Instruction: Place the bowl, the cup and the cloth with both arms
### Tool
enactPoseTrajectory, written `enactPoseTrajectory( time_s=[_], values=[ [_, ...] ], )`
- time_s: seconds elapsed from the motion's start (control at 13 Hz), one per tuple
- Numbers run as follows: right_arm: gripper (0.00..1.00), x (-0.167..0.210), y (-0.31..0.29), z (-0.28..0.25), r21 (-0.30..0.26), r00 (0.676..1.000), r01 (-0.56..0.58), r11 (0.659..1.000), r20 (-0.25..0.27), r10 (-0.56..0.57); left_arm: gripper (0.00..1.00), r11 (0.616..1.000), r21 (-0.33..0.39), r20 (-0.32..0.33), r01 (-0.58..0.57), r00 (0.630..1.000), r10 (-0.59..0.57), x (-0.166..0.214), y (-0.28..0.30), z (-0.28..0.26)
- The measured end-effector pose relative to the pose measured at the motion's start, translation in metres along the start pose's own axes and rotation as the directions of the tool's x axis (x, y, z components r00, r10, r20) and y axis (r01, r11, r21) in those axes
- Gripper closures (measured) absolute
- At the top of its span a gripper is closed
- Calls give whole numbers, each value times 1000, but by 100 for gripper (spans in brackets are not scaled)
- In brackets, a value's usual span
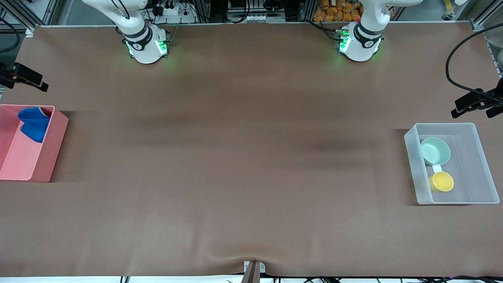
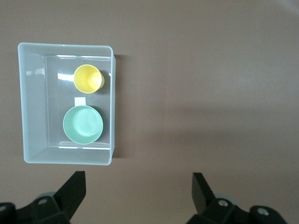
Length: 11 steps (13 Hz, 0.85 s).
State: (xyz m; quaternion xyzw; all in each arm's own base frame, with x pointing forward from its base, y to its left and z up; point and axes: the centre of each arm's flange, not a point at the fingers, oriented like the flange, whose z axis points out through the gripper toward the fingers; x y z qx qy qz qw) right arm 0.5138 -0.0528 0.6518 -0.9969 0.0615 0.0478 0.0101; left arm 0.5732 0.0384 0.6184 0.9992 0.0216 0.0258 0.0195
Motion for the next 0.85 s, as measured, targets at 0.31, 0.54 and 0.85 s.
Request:
enactPoseTrajectory(
  time_s=[0.31, 0.54, 0.85],
  values=[
    [0, -1, 0, -1, 0, 1000, 0, 1000, 4, 0, 0, 999, 0, -4, 39, 999, -39, 2, 9, -3],
    [0, -1, 0, -1, 0, 1000, 0, 1000, 5, 0, 0, 999, 0, 5, 39, 999, -39, 2, 9, -1],
    [0, -4, 0, 1, -1, 999, 0, 1000, 32, 0, 0, 999, 1, 15, 38, 999, -38, 3, 10, 2]
  ],
)
